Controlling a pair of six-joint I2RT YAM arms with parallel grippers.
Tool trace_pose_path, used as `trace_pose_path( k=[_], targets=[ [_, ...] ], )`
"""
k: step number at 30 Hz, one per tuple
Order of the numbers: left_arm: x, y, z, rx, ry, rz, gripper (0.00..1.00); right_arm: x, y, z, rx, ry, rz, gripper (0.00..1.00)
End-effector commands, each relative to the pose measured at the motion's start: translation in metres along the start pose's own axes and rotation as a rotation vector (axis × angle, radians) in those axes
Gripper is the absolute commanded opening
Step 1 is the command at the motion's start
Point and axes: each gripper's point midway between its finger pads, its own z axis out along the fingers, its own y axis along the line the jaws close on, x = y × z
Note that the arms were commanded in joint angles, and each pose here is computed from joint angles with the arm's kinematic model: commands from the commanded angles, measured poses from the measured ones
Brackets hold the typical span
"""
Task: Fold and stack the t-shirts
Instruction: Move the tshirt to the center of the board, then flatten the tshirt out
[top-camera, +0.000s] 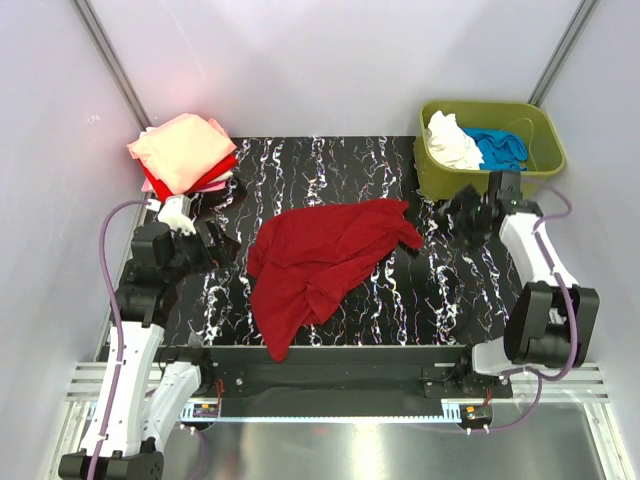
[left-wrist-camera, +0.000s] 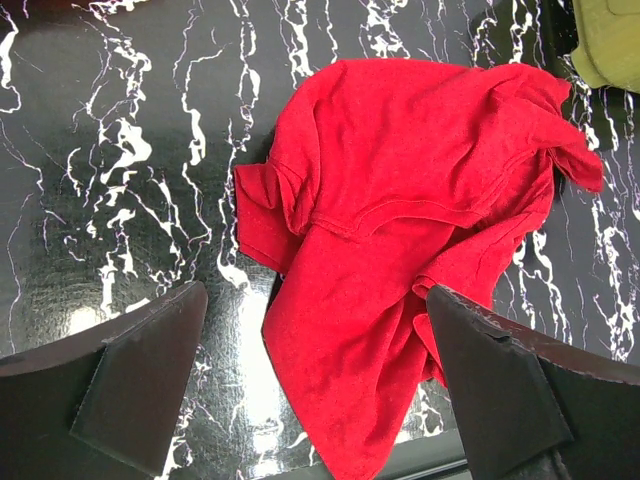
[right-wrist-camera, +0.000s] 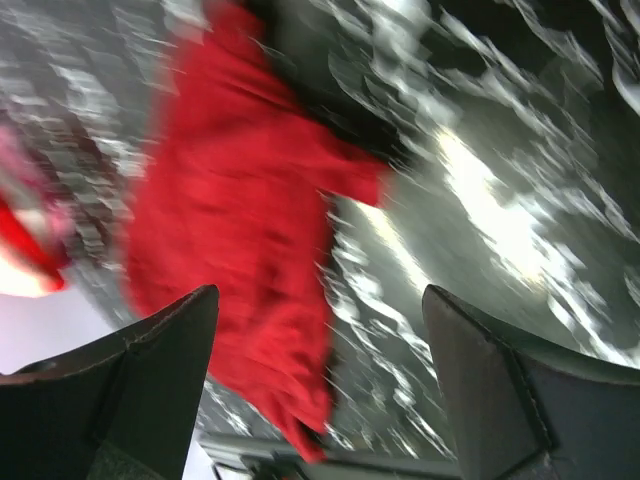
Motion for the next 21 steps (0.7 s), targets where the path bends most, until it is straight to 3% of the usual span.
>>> trace_pose_path(
  k=[1,8,10,12,13,17,21],
  targets=[
    [-0.009,0.002,0.002,-0.012,-0.031,-0.001,0.99,0.001,0.015,-0.042,-0.087,-0.12,-0.081,0.9],
    [-0.003,-0.008,0.005,0.038,-0.008,0.009,0.99,0.064,0.022,-0.042,-0.22,-0.012,-0.164,0.87],
    [-0.001,-0.009,0.008,0.042,0.007,0.01,0.99,0.118,0.032,-0.029,-0.242,0.105,-0.263,0.84],
    [0.002,-0.012,0.009,0.054,0.02,0.016,0.97,0.145,0.044,-0.02,-0.259,0.142,-0.32,0.79],
    [0.002,-0.011,0.009,0.054,0.021,0.016,0.97,0.176,0.047,-0.01,-0.237,0.201,-0.389,0.78],
    [0.002,-0.012,0.009,0.058,0.021,0.019,0.97,0.233,0.055,0.006,-0.158,0.284,-0.541,0.75],
    [0.002,-0.012,0.009,0.055,0.02,0.019,0.97,0.27,0.049,0.026,-0.099,0.364,-0.55,0.65]
  ],
)
